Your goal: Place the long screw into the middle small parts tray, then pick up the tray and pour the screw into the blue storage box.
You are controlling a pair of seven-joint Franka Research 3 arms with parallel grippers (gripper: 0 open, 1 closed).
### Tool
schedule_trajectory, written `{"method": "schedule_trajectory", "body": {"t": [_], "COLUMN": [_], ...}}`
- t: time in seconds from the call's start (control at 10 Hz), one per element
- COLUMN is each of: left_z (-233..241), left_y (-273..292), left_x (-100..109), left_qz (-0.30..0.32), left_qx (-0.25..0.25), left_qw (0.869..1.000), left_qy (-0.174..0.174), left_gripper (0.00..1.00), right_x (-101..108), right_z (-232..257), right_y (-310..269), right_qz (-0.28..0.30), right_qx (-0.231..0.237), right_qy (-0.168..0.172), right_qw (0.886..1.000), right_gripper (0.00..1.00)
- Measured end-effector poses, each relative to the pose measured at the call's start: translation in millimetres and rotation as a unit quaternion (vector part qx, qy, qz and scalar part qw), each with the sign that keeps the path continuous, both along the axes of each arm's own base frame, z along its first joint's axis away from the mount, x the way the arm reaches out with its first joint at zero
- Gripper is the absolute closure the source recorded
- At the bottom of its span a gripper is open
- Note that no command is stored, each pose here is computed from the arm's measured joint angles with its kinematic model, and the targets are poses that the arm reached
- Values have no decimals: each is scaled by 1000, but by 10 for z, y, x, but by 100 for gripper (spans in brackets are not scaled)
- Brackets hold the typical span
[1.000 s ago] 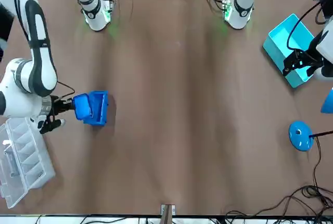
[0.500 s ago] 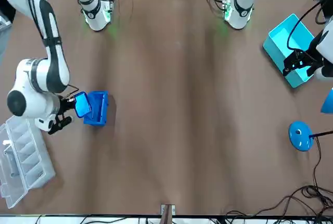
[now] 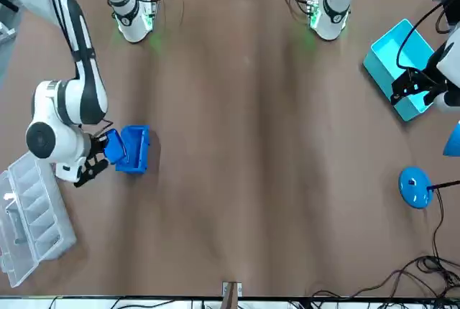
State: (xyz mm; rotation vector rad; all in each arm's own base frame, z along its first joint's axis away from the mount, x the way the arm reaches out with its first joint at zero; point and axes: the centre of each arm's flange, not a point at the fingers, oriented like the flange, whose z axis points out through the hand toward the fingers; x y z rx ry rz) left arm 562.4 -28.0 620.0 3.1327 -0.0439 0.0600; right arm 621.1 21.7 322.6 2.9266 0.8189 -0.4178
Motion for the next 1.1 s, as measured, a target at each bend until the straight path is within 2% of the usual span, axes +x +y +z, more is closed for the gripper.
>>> {"method": "schedule_trajectory", "body": {"t": [0.3, 0.7, 0.9, 1.1], "left_z": [-12, -24, -30, -35], "left_y": [0, 5, 7, 8], "left_x": [6, 12, 16, 18], "left_qz": [0, 0, 1, 1], "left_qx": [0, 0, 0, 0], "left_qw": [1000, 1000, 1000, 1000], "left_qy": [1, 2, 3, 3], "left_gripper": [0, 0, 0, 0], "right_x": [7, -15, -3, 3], "right_z": [32, 64, 101, 111], "right_y": [105, 556, 666, 685], "right_qz": [9, 34, 50, 61], "right_qx": [-17, -102, -145, -159], "right_qy": [-5, -29, -48, -53], "right_qw": [1000, 994, 987, 984], "right_gripper": [96, 96, 96, 96]}}
